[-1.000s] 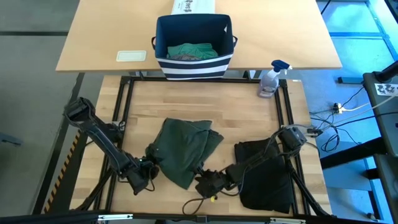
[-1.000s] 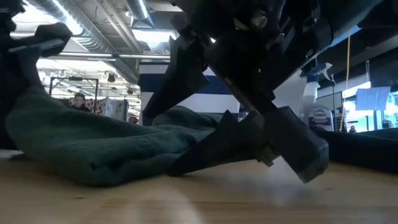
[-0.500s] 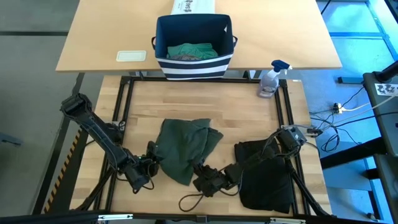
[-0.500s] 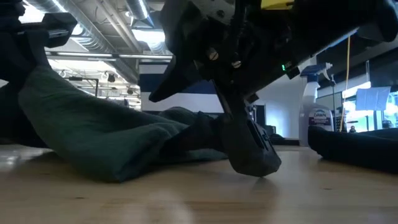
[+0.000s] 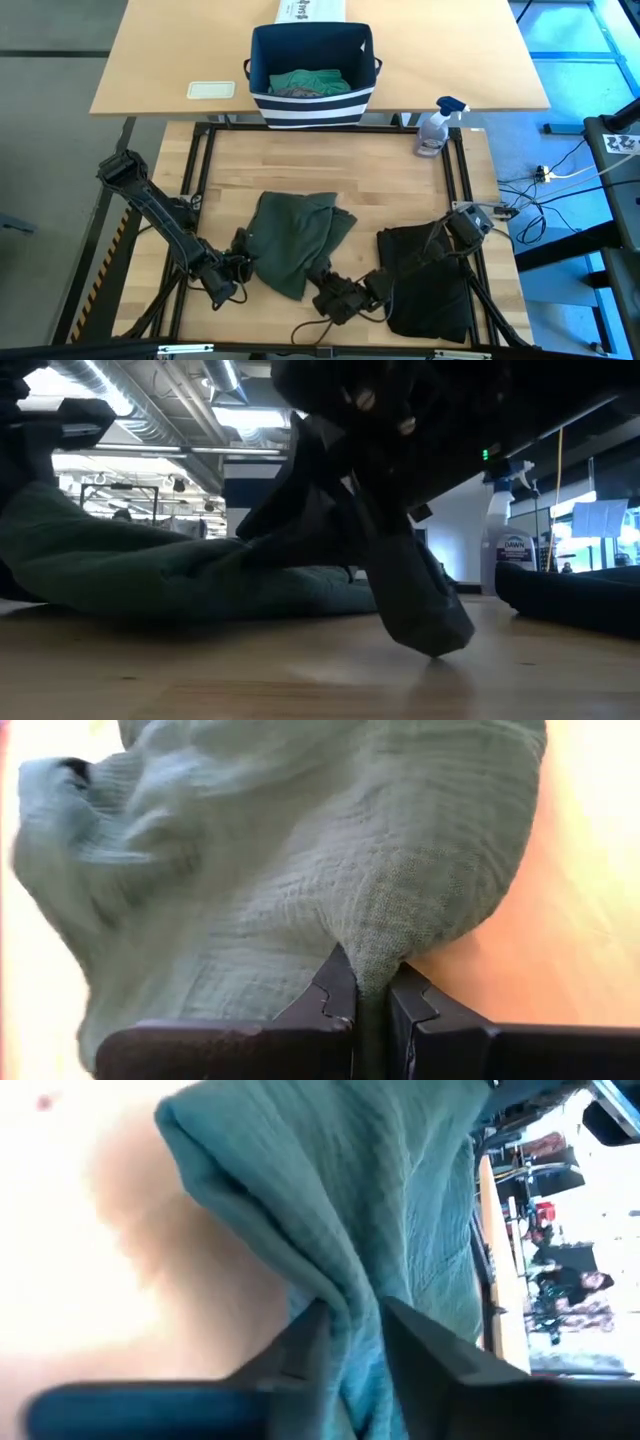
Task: Fold Laundry from Bin
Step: Stack the folded green polo shirt on top of the folded black shirt
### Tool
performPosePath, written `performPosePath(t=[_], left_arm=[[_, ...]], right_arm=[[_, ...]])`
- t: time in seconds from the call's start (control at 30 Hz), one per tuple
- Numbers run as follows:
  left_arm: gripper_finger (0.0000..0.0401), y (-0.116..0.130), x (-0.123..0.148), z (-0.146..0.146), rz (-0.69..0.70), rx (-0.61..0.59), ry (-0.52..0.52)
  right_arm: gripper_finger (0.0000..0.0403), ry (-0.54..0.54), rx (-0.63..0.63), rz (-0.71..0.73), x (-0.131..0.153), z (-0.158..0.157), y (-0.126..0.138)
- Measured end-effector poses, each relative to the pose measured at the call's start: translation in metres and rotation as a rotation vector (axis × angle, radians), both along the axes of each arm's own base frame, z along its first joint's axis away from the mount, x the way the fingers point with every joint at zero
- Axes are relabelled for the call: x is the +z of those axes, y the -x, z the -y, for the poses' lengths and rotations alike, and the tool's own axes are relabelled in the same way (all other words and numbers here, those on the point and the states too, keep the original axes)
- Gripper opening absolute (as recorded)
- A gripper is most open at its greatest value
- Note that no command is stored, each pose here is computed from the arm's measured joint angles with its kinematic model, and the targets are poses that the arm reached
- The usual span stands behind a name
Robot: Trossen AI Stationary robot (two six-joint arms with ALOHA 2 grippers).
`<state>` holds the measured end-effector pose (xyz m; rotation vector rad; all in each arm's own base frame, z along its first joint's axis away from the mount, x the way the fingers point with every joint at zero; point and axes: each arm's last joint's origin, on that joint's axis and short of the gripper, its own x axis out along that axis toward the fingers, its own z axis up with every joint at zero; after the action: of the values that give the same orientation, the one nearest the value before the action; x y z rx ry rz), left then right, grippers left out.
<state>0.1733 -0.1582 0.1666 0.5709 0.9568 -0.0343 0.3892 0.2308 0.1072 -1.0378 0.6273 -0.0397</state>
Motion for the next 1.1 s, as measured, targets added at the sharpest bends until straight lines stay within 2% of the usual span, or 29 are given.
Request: performPosePath(t=[0.1, 0.17, 0.33, 0.57, 0.8, 0.9, 1.1], left_arm=[[0.0004, 0.001, -0.001, 0.001, -0.044, -0.017, 0.046], [0.0004, 0.001, -0.002, 0.003, -0.076, -0.030, 0.083], [0.0004, 0.001, -0.002, 0.008, -0.121, -0.053, 0.206], [0.0006, -0.008, 0.005, 0.020, -0.038, -0.096, 0.356], [0.0009, -0.011, 0.007, 0.022, 0.001, -0.098, 0.374], [0.0012, -0.012, 0.008, 0.023, 0.007, -0.144, 0.366], [0.0063, -0.015, 0.009, 0.024, 0.018, -0.167, 0.371]], right_arm=[[0.0033, -0.059, -0.025, 0.022, 0.000, -0.004, 0.002], [0.0009, -0.111, -0.045, 0.038, 0.000, -0.007, 0.004], [0.0005, -0.228, -0.095, 0.065, -0.002, -0.013, 0.009], [0.0002, -0.200, -0.151, 0.076, 0.000, -0.023, 0.024], [0.0001, -0.215, -0.253, 0.004, 0.004, -0.021, 0.045], [0.0001, -0.236, -0.306, -0.054, 0.001, -0.017, 0.053], [0.0001, -0.328, -0.314, -0.119, -0.001, -0.017, 0.055]])
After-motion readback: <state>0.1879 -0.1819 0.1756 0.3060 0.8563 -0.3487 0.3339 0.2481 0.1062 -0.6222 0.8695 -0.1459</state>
